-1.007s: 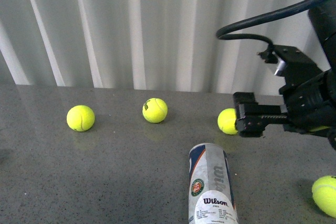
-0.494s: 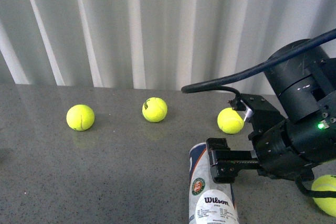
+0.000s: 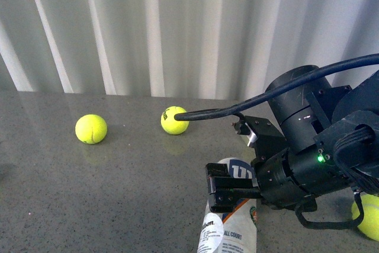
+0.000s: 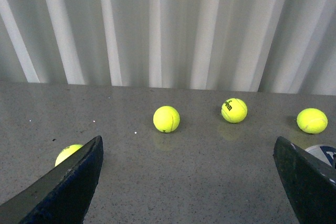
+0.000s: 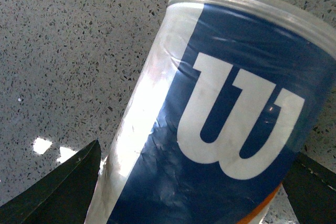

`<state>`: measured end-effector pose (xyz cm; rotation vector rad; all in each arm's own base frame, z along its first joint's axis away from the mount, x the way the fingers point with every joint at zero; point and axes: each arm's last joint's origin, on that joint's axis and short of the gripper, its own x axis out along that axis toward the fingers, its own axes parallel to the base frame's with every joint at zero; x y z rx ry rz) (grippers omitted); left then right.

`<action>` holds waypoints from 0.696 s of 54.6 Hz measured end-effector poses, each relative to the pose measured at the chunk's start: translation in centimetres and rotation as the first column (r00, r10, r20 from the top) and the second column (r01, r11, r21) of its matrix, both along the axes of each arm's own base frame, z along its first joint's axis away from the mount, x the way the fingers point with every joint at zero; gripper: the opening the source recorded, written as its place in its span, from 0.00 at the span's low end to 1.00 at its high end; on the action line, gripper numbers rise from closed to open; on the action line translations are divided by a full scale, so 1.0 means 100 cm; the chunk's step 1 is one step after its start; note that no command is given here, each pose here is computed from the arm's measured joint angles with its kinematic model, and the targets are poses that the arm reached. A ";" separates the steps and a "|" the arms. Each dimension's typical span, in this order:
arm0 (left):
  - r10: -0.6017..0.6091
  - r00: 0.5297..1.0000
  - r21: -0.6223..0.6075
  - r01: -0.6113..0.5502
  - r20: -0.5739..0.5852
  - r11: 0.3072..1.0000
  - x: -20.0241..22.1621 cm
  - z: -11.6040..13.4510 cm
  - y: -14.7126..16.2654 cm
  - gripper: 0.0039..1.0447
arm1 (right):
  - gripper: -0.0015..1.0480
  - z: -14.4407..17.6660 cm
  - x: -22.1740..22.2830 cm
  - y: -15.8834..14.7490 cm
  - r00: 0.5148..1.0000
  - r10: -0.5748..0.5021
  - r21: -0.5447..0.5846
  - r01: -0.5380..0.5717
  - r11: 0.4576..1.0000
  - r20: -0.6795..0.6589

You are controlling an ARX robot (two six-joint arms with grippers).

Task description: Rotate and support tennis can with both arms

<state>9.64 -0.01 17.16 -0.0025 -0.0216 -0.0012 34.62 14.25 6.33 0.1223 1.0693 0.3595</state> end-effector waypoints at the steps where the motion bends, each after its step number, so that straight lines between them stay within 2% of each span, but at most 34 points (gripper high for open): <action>1: 0.000 1.000 0.000 0.000 0.000 1.000 0.000 0.000 0.000 0.94 | 0.93 0.000 0.000 0.000 1.000 0.000 -0.001 0.000 1.000 0.002; 5: 0.000 1.000 0.000 0.000 0.000 1.000 0.000 0.000 0.000 0.94 | 0.93 -0.003 -0.001 0.000 1.000 -0.006 -0.011 0.006 1.000 0.011; 16: 0.000 1.000 0.000 0.000 0.000 1.000 0.000 0.000 0.000 0.94 | 0.68 -0.004 -0.002 -0.001 0.999 -0.013 -0.031 0.014 0.999 0.030; 38: 0.000 1.000 0.000 0.000 0.000 1.000 0.000 0.000 0.000 0.94 | 0.35 -0.002 -0.001 -0.001 0.999 -0.017 -0.041 0.019 0.999 0.046</action>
